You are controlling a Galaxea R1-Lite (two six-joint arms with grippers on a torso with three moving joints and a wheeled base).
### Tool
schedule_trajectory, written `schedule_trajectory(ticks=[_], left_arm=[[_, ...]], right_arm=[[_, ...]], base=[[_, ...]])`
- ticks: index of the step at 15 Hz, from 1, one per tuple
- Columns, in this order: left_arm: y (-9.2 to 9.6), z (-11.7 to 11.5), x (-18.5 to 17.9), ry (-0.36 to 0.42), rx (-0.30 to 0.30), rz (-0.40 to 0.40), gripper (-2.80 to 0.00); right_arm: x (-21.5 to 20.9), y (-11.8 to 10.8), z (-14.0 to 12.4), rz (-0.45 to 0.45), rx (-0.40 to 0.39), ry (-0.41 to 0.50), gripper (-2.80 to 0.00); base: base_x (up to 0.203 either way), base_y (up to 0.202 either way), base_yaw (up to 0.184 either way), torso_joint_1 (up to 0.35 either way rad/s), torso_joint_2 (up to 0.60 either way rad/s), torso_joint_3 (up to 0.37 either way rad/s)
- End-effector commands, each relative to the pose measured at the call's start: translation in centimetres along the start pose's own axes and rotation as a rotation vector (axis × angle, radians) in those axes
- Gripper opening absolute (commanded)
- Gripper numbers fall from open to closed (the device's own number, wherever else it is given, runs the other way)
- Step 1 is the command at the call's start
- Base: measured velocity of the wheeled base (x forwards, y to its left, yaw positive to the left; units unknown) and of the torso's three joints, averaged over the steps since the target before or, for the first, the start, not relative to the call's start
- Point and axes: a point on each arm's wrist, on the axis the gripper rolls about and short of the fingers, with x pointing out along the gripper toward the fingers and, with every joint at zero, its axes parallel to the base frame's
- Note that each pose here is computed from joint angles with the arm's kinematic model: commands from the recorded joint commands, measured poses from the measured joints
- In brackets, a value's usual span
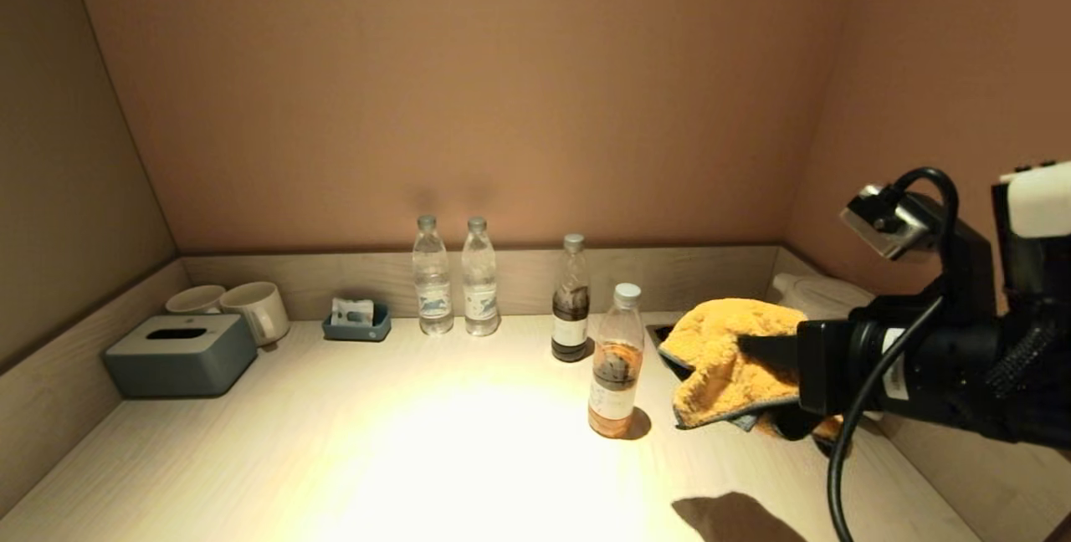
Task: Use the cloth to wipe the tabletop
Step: Place the tablecloth
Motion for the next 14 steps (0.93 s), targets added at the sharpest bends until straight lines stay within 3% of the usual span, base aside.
schedule_trajectory(ticks=[1, 6, 14], left_arm=[[0.0, 0.0, 0.0, 0.001, 0.000, 0.000, -2.80], [0.0, 0.0, 0.0, 0.001, 0.000, 0.000, -2.80], [0.0, 0.0, 0.0, 0.001, 0.000, 0.000, -2.80]], right_arm=[[-0.6, 1.2, 0.4, 0.055, -0.027, -0.018, -2.80], [1.4, 3.2, 0.7, 0.133, -0.070, 0.028, -2.80], [11.0, 8.9, 2.4, 0.251, -0.149, 0.142, -2.80]], base=[[0.000, 0.000, 0.000, 0.000, 0.00, 0.000], [0.000, 0.000, 0.000, 0.000, 0.00, 0.000], [0.000, 0.000, 0.000, 0.000, 0.00, 0.000]])
